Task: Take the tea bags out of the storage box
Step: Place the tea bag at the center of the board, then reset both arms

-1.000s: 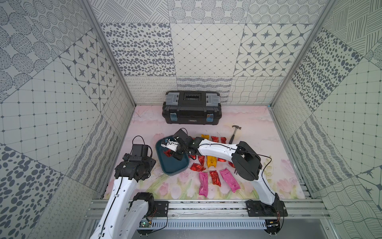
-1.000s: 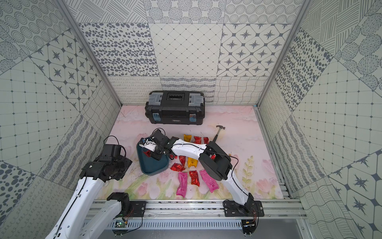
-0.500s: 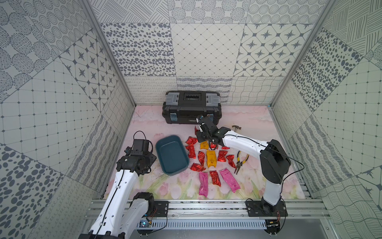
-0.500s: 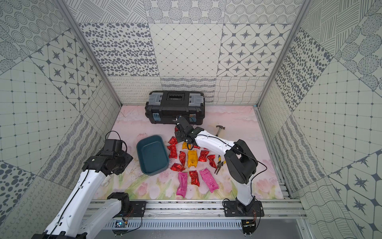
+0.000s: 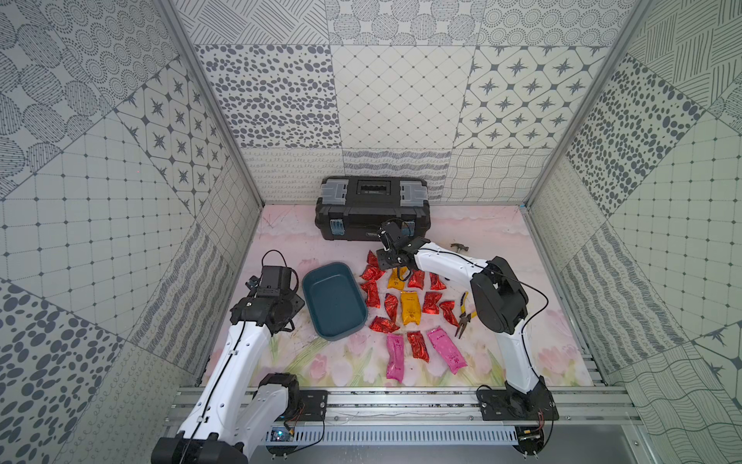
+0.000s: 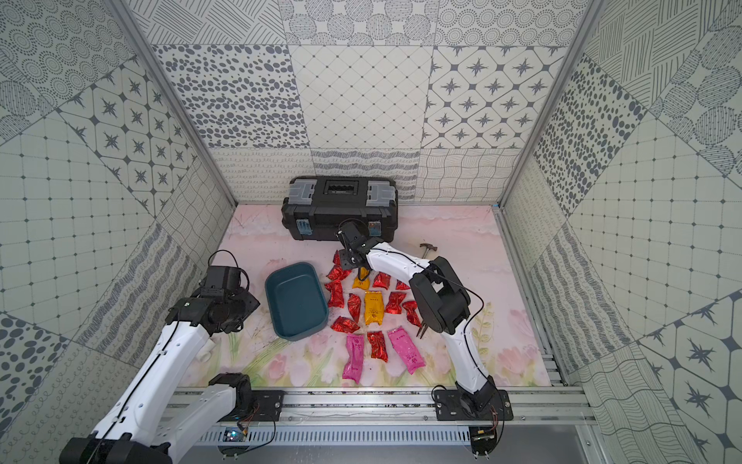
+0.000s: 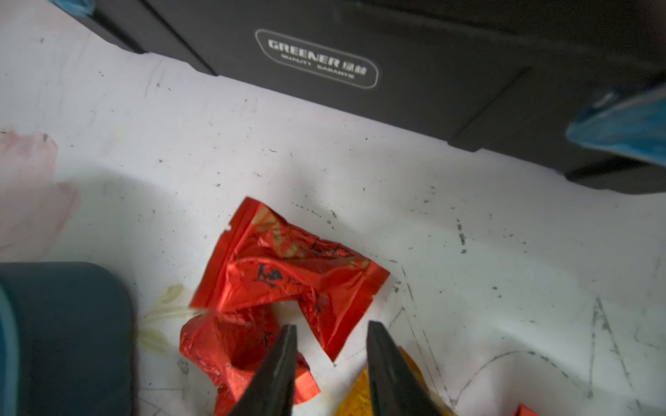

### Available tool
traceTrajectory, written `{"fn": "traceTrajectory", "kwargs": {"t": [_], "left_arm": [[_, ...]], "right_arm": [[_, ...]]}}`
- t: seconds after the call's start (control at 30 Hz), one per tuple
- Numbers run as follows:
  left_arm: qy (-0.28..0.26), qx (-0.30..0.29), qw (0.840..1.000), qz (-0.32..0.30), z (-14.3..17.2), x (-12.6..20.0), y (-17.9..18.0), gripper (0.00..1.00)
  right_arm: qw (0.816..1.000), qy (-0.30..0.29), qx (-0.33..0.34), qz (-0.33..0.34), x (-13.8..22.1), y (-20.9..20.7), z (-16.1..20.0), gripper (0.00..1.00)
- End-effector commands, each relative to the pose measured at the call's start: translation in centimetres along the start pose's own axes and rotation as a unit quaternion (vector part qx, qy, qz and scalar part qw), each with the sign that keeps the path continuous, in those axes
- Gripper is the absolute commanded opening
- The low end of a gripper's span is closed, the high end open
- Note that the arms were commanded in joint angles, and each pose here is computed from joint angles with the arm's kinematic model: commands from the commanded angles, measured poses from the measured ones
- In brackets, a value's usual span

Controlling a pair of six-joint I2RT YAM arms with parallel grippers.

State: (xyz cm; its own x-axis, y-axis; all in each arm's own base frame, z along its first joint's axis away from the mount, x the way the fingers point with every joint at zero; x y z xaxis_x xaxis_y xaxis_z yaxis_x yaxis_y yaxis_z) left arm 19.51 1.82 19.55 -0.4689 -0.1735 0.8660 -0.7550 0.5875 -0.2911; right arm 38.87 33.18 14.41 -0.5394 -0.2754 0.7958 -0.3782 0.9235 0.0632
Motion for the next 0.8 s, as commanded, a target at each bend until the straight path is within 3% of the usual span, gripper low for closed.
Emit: {"fn": "traceTrajectory", "kwargs": {"t": [0.0, 0.2, 0.4, 0.57, 0.77], "left_arm": [[-0.066, -0.059, 0.996, 0.007, -1.4, -0.6, -0.3, 0.56], [-0.147, -0.130, 0.979, 0.054, -2.4, -2.0, -1.5, 0.71], [-0.198, -0.190, 0.954, 0.117, -2.7, -4.1, -3.4, 0.83], [-0.212, -0.242, 0.930, 0.178, -2.1, -6.2, -5.0, 0.85], [-0.239, -0.281, 0.901, 0.226, -1.2, -8.6, -6.0, 0.87]], "right_arm": [[0.998, -0.047, -0.001, -0.035, 5.1, 0.1, -2.0, 0.49], [0.992, -0.125, -0.001, -0.026, 12.1, -3.0, 0.6, 0.71], [0.979, -0.160, -0.096, 0.085, 16.2, -13.7, 6.0, 0.98], [0.957, -0.183, -0.156, 0.165, 19.3, -21.8, 11.0, 0.99], [0.944, -0.181, -0.175, 0.214, 20.3, -25.8, 13.7, 0.99]]}}
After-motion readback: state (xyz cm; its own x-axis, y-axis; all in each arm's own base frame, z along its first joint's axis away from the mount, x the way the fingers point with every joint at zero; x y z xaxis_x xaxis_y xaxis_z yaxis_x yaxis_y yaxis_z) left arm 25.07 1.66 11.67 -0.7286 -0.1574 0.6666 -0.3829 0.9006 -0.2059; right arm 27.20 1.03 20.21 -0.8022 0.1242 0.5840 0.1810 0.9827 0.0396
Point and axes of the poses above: each gripper's point midway between its finger pads, its own x axis back along the fingers, its own y axis along the line the jaws close on, z = x × y, the point moved 7 cm from there along x, back along the fingers, and after that the axes turned 4 degrees about x, right-handed, at the moved point
